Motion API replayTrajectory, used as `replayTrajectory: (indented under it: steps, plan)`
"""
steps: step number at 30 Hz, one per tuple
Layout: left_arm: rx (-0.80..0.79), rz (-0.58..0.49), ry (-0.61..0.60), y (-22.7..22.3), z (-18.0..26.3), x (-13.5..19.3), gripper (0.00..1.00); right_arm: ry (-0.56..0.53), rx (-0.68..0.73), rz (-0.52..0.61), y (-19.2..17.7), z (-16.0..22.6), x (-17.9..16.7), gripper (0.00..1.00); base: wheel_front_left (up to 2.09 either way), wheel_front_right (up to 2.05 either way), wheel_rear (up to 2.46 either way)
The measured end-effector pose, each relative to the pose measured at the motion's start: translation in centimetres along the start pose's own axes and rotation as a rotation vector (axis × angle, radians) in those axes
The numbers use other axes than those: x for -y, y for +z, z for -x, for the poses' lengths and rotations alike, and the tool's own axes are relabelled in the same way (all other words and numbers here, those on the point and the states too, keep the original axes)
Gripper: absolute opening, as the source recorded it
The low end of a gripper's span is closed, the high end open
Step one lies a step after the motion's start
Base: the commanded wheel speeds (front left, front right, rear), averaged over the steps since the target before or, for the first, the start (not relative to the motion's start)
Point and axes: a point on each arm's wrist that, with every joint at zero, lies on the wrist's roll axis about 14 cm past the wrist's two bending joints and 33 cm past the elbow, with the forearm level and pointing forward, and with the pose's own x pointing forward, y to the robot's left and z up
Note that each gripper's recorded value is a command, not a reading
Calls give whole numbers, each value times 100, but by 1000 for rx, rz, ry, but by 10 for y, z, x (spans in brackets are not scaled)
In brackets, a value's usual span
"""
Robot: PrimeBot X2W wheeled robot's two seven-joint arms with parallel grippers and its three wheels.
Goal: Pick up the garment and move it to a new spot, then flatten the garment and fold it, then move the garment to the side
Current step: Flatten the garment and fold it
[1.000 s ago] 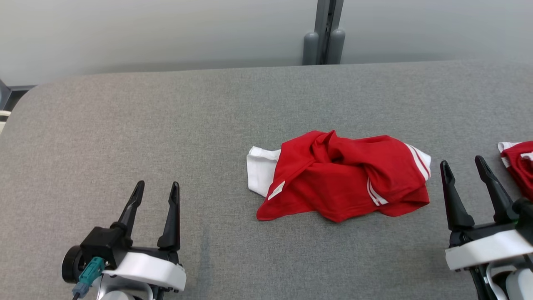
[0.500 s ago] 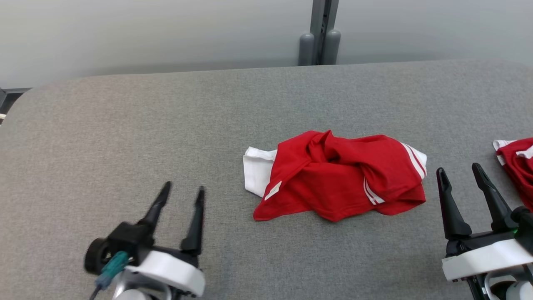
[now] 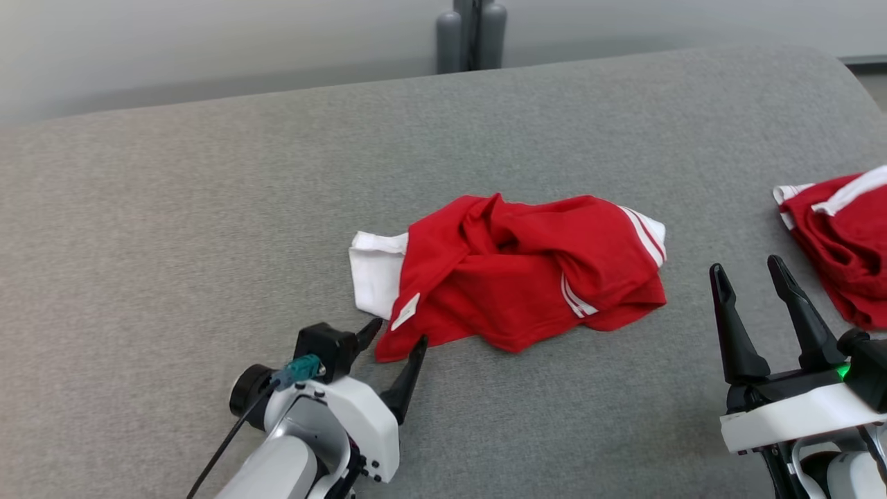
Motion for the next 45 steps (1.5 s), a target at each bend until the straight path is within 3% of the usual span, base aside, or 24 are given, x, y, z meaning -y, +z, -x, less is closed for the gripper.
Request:
replayTrajectory:
  steps: [1, 2, 3, 4, 9, 18, 25, 29, 34, 42, 45]
  plan:
    - [-14, 2, -5, -3, -4, 1, 100, -10, -5, -3, -2, 1, 3, 100, 0, 0, 0]
    - [-33, -4, -9, -5, -8, 1, 93, -22, -6, -5, -2, 2, 7, 100, 0, 0, 0]
    - [-34, -16, -8, -5, -12, 0, 18, -30, -3, -4, -3, 2, 9, 100, 0, 0, 0]
    - [-24, -29, -4, -1, -15, -1, 0, -39, -6, -5, -4, 3, 12, 100, 0, 0, 0]
    - [87, -125, 14, 32, -21, -11, 0, -61, -8, -20, -7, 4, 17, 100, 0, 0, 0]
    - [368, -354, 13, 134, 5, -8, 0, -43, 10, -52, -7, -1, 6, 100, 0, 0, 0]
    - [569, -583, -11, 218, 42, 14, 0, -21, 18, -85, -8, -4, -5, 100, 0, 0, 0]
    - [608, -638, -50, 237, 52, 32, 0, -25, 16, -100, -11, -4, -6, 100, 0, 0, 0]
    - [537, -569, 5, 223, 50, 15, 0, -31, 11, -113, -16, -4, -6, 100, 0, 0, 0]
    - [315, -283, 326, 126, 64, -88, 0, -36, -16, -118, -26, -7, -4, 100, 0, 0, 0]
    - [240, -173, 409, 81, 75, -110, 0, -28, -24, -112, -29, -11, -4, 100, 0, 0, 0]
